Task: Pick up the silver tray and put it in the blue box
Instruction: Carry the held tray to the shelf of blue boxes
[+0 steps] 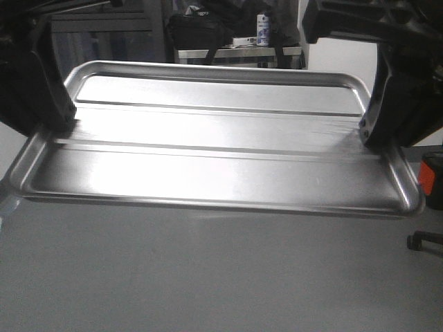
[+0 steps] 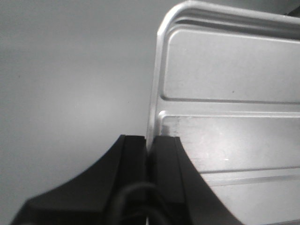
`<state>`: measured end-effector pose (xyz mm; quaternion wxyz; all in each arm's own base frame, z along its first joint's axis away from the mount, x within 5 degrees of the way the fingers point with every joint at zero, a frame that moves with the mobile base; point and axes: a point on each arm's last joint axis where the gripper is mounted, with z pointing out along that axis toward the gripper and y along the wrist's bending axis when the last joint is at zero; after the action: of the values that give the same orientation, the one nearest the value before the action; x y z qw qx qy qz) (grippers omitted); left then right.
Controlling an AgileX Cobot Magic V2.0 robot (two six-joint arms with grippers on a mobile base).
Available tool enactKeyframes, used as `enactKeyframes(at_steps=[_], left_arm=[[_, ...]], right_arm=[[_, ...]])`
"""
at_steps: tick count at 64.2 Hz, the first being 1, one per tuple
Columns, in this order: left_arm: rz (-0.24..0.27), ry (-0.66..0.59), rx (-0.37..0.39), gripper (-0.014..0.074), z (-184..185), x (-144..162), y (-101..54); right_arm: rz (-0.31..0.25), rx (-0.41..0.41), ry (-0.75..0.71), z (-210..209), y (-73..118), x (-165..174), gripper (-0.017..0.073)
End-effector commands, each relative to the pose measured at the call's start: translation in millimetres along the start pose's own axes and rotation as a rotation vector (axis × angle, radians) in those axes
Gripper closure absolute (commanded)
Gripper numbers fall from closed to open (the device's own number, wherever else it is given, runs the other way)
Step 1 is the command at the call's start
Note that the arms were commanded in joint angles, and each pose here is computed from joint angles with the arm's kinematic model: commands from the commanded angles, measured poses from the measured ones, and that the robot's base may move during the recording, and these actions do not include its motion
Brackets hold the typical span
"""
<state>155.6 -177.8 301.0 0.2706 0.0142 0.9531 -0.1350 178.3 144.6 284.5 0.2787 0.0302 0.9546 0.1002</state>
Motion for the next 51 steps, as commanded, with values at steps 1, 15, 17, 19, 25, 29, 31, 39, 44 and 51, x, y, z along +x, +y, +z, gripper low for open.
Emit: enactKeyframes(at_steps=[1,15,17,19,25,29,31,39,44,51], left_arm=[[0.002,-0.061,0.022,0.0697,-12.3,-8.2,-0.9],[0.002,-0.061,0.022,0.0697,-12.3,-8.2,-0.9],[0.002,-0.061,0.022,0.0697,-12.3,-8.2,-0.9],[0.002,-0.061,0.022,0.0697,-12.3,-8.2,-0.9],[0.002,-0.061,0.022,0.0697,-12.3,-8.2,-0.9],[0.002,-0.061,0.022,0.0697,-12.3,-8.2,-0.9],[0.002,-0.061,0.022,0.0697,-12.3,-8.2,-0.9],[0.002,-0.061,0.022,0.0697,-12.3,-8.2,-0.9],[0.002,-0.061,0.022,0.0697,-12.3,-8.2,-0.9],[0.002,-0.061,0.022,0.0697,-12.3,-8.2,-0.9]], right_arm=[[-0.02,-0.007,-0.06,-12.0,-1.4,-8.3,0.0527],[-0.02,-0.007,-0.06,-12.0,-1.4,-8.3,0.0527],[-0.02,-0.007,-0.06,-12.0,-1.4,-8.3,0.0527],[-0.02,-0.007,-0.06,-12.0,-1.4,-8.3,0.0527],[-0.02,-0.007,-0.06,-12.0,-1.4,-8.3,0.0527],[-0.02,-0.007,-0.06,-12.0,-1.4,-8.3,0.0527],[-0.02,-0.007,-0.06,-12.0,-1.4,-8.3,0.0527],[-0.02,-0.007,-0.06,-12.0,-1.4,-8.3,0.0527],[-0.02,-0.007,-0.06,-12.0,-1.4,-8.3,0.0527],[-0.02,-0.007,-0.06,-12.0,-1.4,-8.3,0.0527]])
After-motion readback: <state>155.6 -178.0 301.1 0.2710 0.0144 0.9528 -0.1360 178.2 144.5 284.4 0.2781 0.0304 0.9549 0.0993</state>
